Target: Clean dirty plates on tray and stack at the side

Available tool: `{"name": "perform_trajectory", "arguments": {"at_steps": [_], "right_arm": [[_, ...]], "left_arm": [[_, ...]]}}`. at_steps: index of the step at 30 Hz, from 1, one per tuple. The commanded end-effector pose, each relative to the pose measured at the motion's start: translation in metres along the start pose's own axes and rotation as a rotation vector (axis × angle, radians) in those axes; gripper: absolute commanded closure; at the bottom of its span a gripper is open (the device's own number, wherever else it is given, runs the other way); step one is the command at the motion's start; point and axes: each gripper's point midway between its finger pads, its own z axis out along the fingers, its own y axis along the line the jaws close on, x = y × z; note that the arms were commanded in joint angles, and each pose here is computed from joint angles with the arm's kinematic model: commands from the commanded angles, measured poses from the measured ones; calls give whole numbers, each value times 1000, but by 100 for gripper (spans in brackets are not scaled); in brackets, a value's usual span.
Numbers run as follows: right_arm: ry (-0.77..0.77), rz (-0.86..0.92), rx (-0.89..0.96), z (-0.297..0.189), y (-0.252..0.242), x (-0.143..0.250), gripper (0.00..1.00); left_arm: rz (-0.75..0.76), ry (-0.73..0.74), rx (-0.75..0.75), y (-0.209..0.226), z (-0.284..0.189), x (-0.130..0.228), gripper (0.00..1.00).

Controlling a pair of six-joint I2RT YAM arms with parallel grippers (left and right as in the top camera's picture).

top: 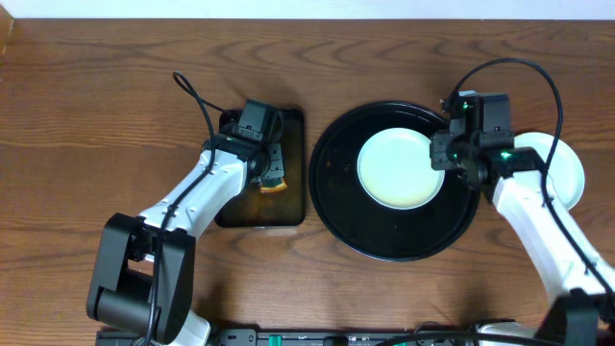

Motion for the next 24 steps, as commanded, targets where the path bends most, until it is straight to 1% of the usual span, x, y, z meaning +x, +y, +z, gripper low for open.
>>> {"name": "perform_trajectory", "arguments": {"at_steps": [1,4,9,20,24], "right_arm": [[35,50,-134,19,-4,3,71],[69,60,-162,31,-16,12,69],[104,95,-145,47,-32,22,68],[194,105,-190,82,-23,48,66],[189,115,-290,91,-8,48,69]], "left_arm": [[9,22,-24,7,4,8,63],[9,31,-28,8,4,10,62],[9,31,-28,8,4,10,62],[9,31,-28,8,4,10,61],[9,31,-28,8,4,10,60]]}}
